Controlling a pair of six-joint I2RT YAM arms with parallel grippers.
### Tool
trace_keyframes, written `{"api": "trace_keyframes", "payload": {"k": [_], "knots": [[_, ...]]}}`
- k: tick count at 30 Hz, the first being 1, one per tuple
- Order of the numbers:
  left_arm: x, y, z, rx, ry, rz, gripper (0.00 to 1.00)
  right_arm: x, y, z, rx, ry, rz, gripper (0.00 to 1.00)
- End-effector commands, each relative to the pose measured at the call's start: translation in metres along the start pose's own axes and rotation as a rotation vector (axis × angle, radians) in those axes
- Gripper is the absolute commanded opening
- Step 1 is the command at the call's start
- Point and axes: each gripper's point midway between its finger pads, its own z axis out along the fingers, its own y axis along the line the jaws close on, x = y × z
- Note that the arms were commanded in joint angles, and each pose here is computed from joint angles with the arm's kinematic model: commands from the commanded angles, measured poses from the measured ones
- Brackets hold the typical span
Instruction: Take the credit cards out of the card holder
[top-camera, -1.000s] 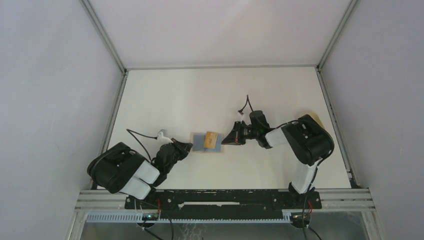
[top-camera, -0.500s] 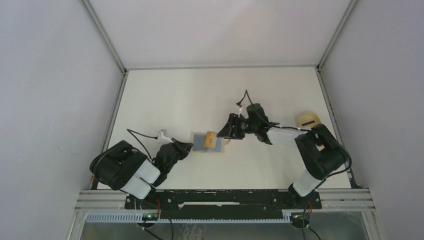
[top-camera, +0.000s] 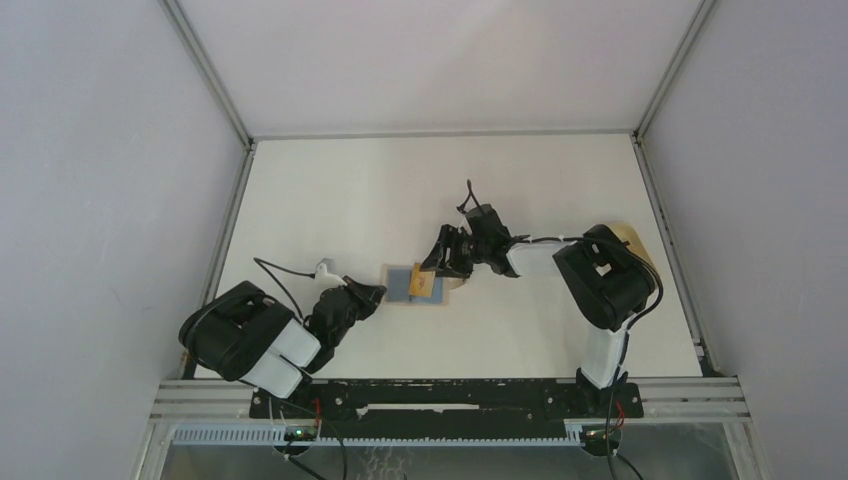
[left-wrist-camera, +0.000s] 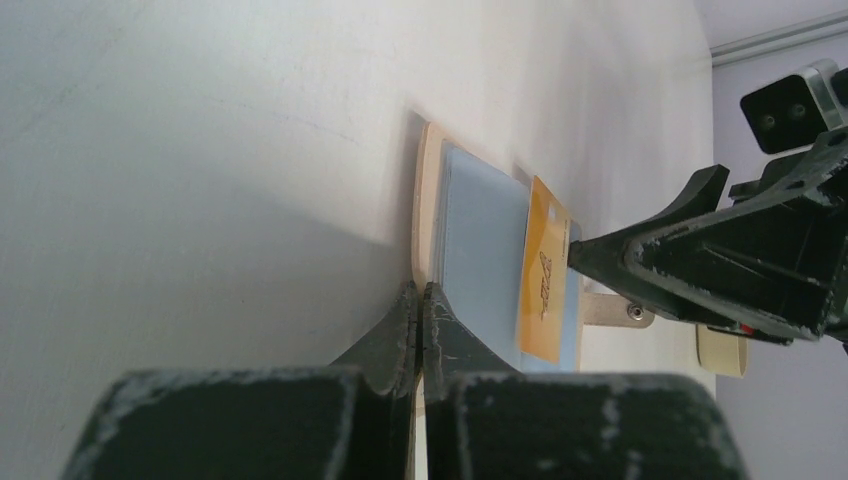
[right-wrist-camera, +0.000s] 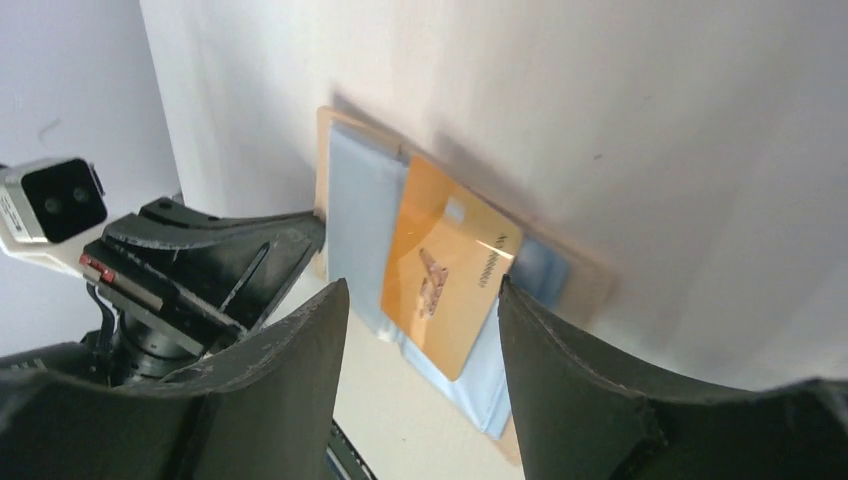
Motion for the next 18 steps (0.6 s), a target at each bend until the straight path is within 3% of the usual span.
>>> {"api": "trace_keyframes", "payload": {"k": [1,18], "knots": [[0.006,0.004,0.0,-0.01,0.026,0.031,0.0,-0.021,-0.015,-0.007,0.077,-0.056,-0.029,0.66],[0.007,0.001,0.003,-0.011,0.034,0.035,0.0,-0.008,-0.002,0.012,0.038,0.01,-0.058,0.66]]}}
